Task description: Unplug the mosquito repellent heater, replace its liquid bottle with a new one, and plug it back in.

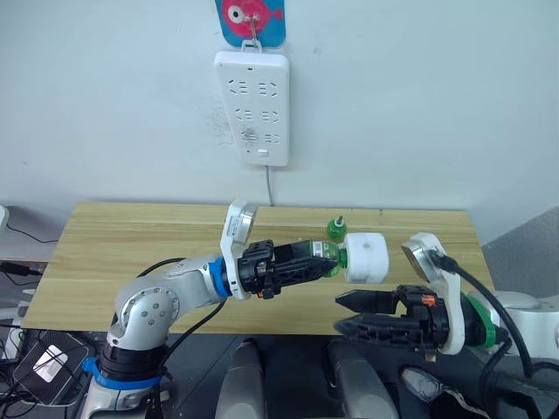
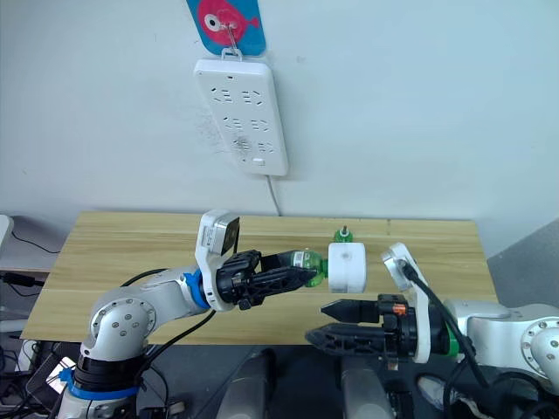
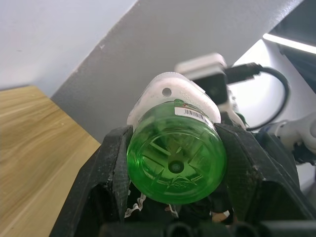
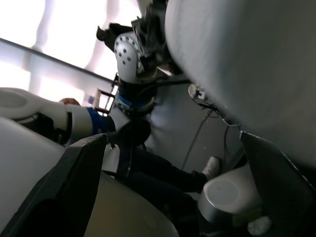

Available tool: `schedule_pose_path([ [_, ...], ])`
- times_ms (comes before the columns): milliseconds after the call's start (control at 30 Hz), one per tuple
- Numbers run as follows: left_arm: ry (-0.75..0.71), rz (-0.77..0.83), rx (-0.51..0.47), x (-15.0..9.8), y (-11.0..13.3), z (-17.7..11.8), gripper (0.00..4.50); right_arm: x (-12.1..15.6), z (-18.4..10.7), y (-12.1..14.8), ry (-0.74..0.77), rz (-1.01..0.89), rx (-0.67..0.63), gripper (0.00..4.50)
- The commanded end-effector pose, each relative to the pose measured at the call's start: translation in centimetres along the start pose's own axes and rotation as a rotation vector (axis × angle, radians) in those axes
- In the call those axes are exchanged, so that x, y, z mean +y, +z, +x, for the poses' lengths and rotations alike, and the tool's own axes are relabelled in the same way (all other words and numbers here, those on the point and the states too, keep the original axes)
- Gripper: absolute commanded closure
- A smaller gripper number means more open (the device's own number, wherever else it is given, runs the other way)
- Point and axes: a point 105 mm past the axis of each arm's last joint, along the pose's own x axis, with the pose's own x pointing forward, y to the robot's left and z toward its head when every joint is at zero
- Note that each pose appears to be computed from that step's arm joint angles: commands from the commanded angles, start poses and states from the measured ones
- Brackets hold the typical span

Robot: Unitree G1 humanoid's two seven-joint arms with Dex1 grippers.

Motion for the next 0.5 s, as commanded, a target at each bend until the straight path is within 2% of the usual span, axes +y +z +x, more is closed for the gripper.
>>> schedule_pose_path([
  [33, -0.037, 0.034, -0.012, -0.8, 0.6, -0.1, 2.18, 0.8, -1.7, 0.5, -0.027, -0.100, 0.027, 0.97],
  [67, -0.041, 0.033, -0.006, -0.9, 0.6, -0.2, 2.18, 0.8, -2.4, 1.0, -0.041, -0.113, 0.017, 1.42],
  [167, -0.053, 0.022, 0.015, -1.0, 0.5, -0.5, 2.18, 0.2, -4.4, 2.7, -0.119, -0.156, -0.026, 2.40],
  [333, -0.109, 0.001, 0.077, -1.8, -0.2, -0.6, 2.18, -2.9, -6.0, 5.5, -0.261, -0.223, -0.132, 4.40],
  [500, -0.140, -0.010, 0.091, -2.2, -0.3, -0.5, 2.18, -4.0, -3.4, 6.0, -0.215, -0.261, -0.136, 4.50],
])
